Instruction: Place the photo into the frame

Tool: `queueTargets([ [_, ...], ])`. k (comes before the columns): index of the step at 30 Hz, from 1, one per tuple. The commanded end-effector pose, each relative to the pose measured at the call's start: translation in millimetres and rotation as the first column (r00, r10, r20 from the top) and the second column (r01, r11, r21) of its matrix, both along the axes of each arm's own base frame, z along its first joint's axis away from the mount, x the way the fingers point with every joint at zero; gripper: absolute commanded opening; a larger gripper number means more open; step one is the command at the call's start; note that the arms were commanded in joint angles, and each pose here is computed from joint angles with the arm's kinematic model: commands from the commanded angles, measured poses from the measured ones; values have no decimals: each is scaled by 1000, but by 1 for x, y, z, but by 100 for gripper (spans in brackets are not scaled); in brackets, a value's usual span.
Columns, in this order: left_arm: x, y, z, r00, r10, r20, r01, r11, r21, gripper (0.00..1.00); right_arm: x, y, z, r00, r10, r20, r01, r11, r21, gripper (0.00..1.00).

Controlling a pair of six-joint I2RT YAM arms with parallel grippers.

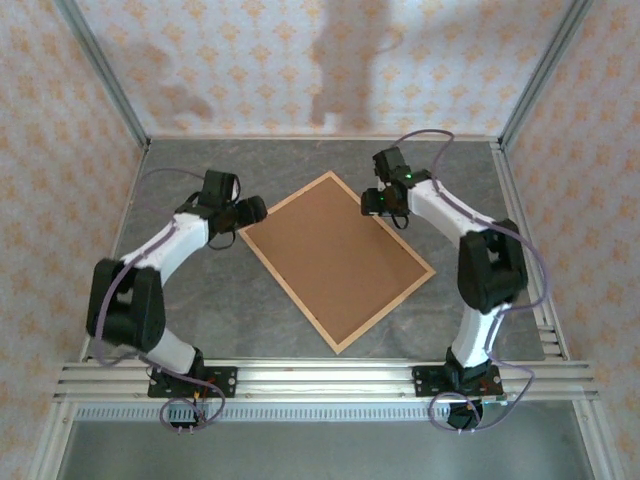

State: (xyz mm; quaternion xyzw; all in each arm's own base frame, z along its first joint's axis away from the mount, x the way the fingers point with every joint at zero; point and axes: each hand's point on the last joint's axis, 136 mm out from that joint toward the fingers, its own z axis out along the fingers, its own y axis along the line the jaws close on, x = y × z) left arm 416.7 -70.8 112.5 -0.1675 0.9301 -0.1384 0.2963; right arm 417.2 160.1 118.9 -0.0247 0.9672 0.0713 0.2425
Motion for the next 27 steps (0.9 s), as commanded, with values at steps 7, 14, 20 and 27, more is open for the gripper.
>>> queueTargets([
  [7, 65, -9, -65, 979, -105, -175, 113, 993, 37, 78, -29, -11, -19, 997, -82, -17, 82, 995, 53, 71],
  [14, 50, -24, -93, 954, -173, -246, 174, 985, -15, 77, -43, -21, -30, 993, -94, -68, 94, 996, 6, 72],
  [20, 10, -26, -92, 953, -170, -251, 157, 985, -68, 70, -59, -44, -28, 978, -170, -117, 162, 984, -72, 73],
  [27, -41, -40, -80, 956, -197, -215, 154, 967, -200, 59, -101, -95, -27, 929, -322, -185, 306, 946, -111, 80],
])
